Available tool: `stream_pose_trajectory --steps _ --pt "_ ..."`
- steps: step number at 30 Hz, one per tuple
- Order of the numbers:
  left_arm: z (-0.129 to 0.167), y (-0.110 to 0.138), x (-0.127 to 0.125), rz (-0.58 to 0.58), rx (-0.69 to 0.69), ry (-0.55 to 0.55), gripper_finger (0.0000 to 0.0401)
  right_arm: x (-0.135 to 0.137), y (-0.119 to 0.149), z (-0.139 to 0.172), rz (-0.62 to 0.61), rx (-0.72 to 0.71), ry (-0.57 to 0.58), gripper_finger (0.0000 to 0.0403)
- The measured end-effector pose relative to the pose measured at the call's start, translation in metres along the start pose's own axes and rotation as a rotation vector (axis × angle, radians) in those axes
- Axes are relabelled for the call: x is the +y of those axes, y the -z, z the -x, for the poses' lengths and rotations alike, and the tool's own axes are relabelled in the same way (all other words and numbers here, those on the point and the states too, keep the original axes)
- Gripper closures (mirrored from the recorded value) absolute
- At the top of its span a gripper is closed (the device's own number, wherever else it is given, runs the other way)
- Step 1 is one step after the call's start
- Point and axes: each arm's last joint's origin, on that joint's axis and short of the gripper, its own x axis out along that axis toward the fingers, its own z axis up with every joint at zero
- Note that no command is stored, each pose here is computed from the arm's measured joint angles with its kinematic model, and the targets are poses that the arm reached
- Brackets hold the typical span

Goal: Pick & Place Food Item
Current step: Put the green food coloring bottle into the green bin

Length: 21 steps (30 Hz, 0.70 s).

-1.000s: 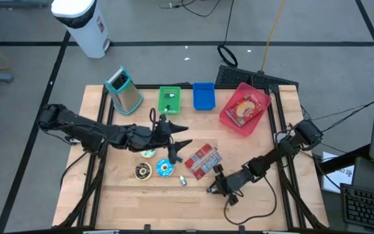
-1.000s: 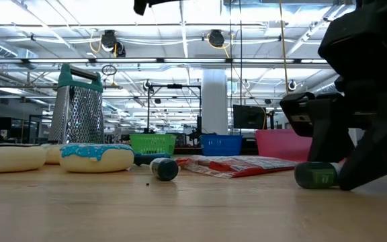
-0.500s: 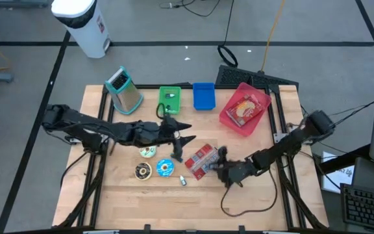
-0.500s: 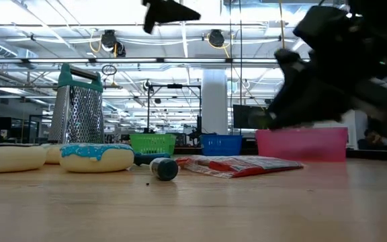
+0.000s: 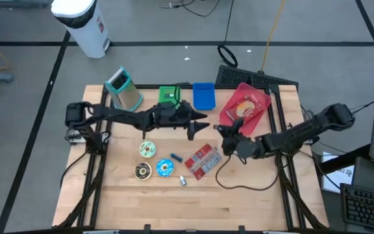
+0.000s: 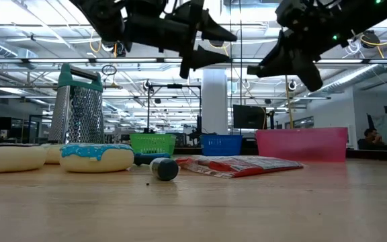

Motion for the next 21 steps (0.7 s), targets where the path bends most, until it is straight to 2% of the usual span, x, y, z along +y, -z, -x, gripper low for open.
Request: stream_pose_trajectory --steps 7,12,16,21 --pt "0.002 -0.006 0.017 0.043 0.031 0.061 0.0155 -0.008 0.02 -0.018 0.019 0.025 -0.007 0.0342" --pt "0.002 -0.003 0.02 0.104 0.065 0.043 0.0155 -0.013 0.02 -0.025 -0.023 -0.107 0.004 0.0342" --pt "0.002 0.001 0.019 0.111 0.085 0.006 0.0155 -0.014 0.016 -0.024 -0.035 -0.218 -0.051 0.0342" --pt "0.0 0.006 0.013 0.107 0.086 -0.02 0.0155 -0.011 0.014 -0.026 -0.037 -0.256 -0.081 0.0342"
